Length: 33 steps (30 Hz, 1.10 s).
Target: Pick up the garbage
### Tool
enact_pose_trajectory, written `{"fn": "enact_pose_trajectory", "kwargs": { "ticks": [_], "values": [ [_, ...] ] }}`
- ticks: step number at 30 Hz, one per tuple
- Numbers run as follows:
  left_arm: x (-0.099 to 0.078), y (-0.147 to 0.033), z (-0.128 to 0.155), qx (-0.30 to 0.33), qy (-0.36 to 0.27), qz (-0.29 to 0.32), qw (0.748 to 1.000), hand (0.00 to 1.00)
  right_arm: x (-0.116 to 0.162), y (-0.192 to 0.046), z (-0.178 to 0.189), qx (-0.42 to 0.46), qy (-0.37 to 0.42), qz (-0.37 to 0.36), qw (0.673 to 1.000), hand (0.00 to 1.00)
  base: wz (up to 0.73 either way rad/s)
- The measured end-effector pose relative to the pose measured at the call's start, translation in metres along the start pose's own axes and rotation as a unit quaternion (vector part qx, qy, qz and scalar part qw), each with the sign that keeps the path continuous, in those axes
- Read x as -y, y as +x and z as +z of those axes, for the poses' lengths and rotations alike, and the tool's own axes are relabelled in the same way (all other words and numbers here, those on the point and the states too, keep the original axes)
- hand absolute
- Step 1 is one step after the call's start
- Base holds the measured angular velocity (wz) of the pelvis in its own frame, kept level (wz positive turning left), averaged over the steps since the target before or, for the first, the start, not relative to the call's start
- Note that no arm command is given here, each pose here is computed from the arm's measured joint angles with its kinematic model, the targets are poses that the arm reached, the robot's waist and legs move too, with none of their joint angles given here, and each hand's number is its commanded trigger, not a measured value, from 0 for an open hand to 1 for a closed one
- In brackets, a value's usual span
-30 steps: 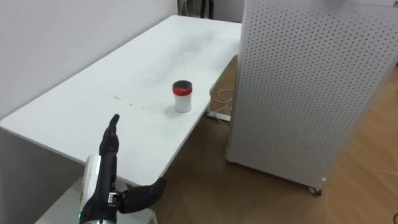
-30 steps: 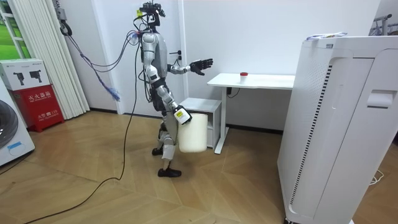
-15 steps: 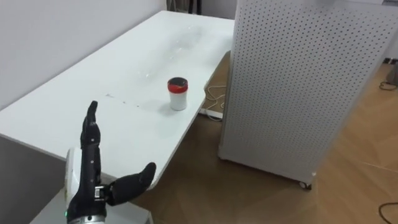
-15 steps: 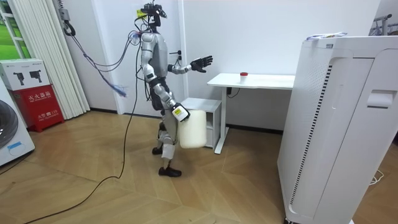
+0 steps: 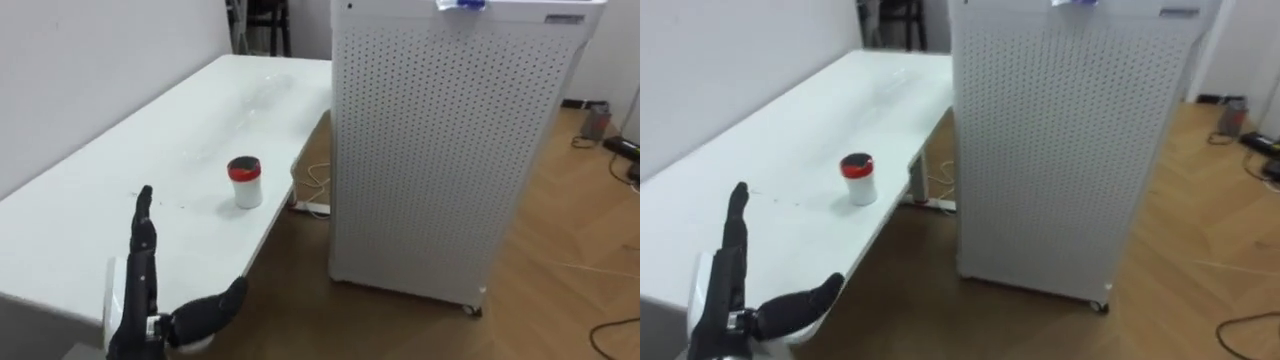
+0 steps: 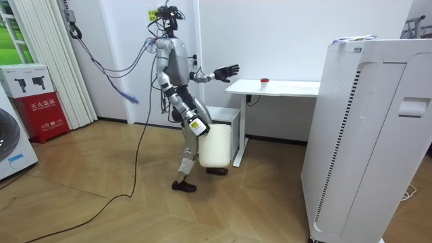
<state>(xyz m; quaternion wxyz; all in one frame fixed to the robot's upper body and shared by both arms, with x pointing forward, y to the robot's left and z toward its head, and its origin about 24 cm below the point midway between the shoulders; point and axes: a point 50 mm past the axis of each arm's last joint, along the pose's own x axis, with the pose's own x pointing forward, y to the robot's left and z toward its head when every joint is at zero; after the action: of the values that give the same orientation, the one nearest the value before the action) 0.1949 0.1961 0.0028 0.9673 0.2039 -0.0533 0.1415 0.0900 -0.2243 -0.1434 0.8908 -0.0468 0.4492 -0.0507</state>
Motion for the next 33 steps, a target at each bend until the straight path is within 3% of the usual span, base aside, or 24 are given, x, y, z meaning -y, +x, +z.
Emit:
{"fn": "enact_pose_trajectory", "kwargs": {
  "ticks": [8,15,23,33],
  "values": [
    [-0.001,0.006,0.006,0.013,-0.008,-0.017,1.0,0.0,0.002,0.0,-0.006,-0.028,-0.005,-0.008,1.0,1.0,-0.21],
    [0.006,0.01,0.008,0.016,-0.017,-0.013,1.0,0.0,-0.007,0.008,0.021,0.015,-0.011,0.007,1.0,1.0,0.0],
    [0.013,0.006,0.0,-0.01,-0.01,-0.029,0.999,0.0,-0.013,0.008,0.022,0.017,-0.036,0.02,0.999,1.0,0.28],
    [0.01,0.012,-0.002,-0.024,0.01,-0.027,0.999,0.0,-0.017,0.013,0.056,0.077,-0.086,0.045,0.992,1.0,0.09]
  ]
}}
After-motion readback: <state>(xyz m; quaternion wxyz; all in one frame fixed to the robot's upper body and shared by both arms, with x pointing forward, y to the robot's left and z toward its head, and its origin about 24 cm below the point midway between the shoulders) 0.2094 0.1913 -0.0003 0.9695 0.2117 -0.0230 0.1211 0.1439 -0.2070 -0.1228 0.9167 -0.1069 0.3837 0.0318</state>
